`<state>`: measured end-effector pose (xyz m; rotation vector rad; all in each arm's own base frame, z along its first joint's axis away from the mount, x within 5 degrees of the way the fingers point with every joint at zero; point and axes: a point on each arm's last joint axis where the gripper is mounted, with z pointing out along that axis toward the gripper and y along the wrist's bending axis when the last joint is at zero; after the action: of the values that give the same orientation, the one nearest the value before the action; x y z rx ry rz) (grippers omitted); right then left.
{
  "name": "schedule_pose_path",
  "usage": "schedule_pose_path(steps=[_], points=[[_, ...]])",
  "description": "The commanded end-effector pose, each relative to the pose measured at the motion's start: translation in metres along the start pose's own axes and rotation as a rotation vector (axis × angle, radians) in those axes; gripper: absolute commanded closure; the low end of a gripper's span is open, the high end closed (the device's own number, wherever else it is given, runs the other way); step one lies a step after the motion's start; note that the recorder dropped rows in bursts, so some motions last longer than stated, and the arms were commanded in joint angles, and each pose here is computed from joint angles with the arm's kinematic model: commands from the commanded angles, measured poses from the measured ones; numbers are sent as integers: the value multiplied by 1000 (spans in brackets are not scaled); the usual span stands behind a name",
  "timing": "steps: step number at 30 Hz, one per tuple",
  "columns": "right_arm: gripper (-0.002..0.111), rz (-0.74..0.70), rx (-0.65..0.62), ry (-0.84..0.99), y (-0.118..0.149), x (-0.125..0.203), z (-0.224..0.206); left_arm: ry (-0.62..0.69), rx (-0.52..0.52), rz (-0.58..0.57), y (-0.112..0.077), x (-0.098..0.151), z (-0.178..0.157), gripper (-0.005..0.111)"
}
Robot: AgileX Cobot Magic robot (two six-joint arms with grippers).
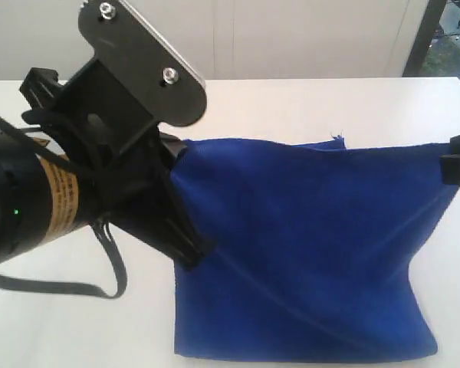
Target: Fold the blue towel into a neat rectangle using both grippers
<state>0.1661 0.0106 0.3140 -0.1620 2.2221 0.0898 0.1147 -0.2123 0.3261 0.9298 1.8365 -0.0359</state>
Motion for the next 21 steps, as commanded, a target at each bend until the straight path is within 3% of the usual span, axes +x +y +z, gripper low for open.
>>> schedule_pose_path(steps=[1, 7, 11, 21], points=[[108, 4, 25, -9, -5, -5, 18, 13, -81, -105, 15, 6, 17, 107], [108, -10, 52, -22, -10, -9, 38, -2, 18, -112, 14, 8, 55, 107], [108, -25, 79, -55, -14, -13, 45, 44, -1, -118, 20, 16, 75, 107], [108, -21, 95, -72, -18, -16, 64, 11, -6, -157, 43, 15, 89, 107]])
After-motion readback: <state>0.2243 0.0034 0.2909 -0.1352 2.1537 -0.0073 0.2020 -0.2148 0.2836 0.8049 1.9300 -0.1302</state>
